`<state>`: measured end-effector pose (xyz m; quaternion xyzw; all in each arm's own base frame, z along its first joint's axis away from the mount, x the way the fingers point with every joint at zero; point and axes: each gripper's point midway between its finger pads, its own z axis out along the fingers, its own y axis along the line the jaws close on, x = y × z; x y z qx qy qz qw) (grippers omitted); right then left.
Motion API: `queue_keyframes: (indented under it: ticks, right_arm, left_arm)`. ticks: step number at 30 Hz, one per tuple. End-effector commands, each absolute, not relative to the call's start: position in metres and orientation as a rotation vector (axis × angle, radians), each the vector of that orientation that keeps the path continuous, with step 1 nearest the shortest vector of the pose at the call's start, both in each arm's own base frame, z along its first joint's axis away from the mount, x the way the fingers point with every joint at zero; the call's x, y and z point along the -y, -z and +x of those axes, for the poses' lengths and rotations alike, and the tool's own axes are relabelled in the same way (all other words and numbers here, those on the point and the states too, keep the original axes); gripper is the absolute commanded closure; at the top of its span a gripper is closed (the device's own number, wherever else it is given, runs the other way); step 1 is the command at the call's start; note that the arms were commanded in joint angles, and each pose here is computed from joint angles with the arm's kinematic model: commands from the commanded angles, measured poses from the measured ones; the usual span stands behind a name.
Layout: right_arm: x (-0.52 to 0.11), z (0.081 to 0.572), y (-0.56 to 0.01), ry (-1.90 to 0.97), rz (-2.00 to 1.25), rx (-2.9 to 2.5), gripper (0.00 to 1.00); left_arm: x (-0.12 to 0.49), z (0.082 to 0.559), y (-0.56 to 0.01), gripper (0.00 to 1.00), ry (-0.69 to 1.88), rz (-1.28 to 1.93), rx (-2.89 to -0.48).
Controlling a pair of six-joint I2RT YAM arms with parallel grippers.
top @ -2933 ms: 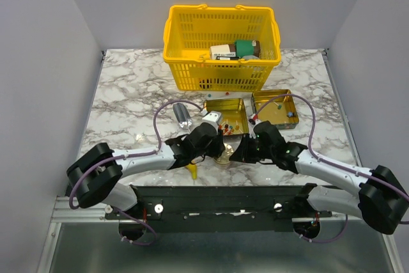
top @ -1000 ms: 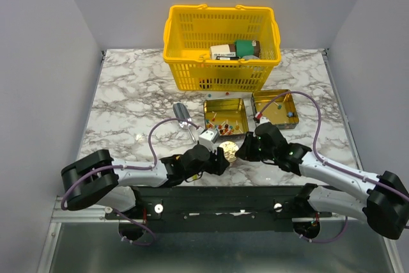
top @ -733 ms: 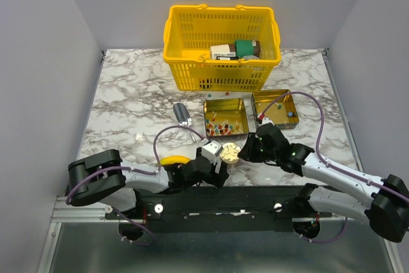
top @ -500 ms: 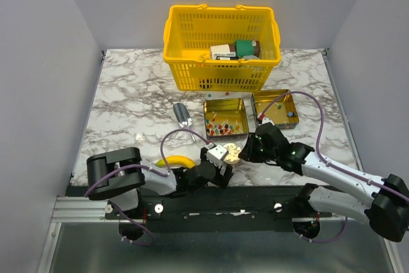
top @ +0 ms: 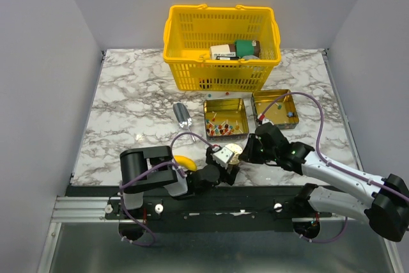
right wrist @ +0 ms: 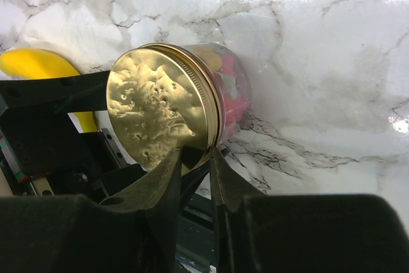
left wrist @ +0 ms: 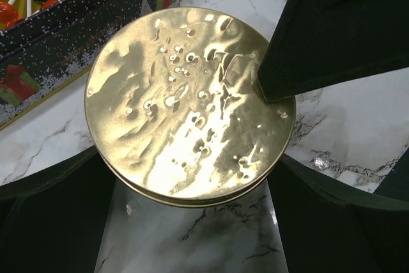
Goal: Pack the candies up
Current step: Close the bottle lid on the packing bottle, then screw the bottle lid onto the packing bottle.
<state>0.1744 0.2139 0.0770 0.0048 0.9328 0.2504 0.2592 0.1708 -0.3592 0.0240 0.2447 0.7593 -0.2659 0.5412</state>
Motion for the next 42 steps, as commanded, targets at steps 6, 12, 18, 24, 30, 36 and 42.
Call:
queue_keyframes:
  ticks: [6, 12, 18, 24, 30, 36, 42]
  right_arm:
    - [-0.205, 0.153, -0.059, -0.645, 0.021, -2.646, 0.73]
    - [-0.206, 0.158, -0.067, -0.651, 0.037, -2.619, 0.70]
    - [-0.206, 0.184, -0.094, -0.591, 0.049, -2.506, 0.52]
    - [-0.216, 0.209, -0.107, -0.520, -0.049, -2.458, 0.57]
    - [-0.231, 0.206, -0.092, -0.547, -0.140, -2.527, 0.63]
    - [-0.224, 0.195, -0.072, -0.538, -0.138, -2.577, 0.70]
    - [-0.218, 0.183, -0.064, -0.553, -0.140, -2.604, 0.83]
  left_arm:
    - [0.365, 0.180, -0.025, 0.24, 0.592, 0.569, -1.743]
    - [0.357, 0.178, -0.020, 0.41, 0.579, 0.587, -1.740]
    - [0.351, 0.171, -0.012, 0.42, 0.572, 0.632, -1.747]
    - [0.348, 0.165, -0.004, 0.42, 0.582, 0.656, -1.761]
    - [0.348, 0.164, -0.001, 0.42, 0.587, 0.655, -1.770]
    - [0.348, 0.164, 0.003, 0.42, 0.584, 0.659, -1.779]
    - [0.346, 0.166, 0.011, 0.42, 0.550, 0.646, -1.813]
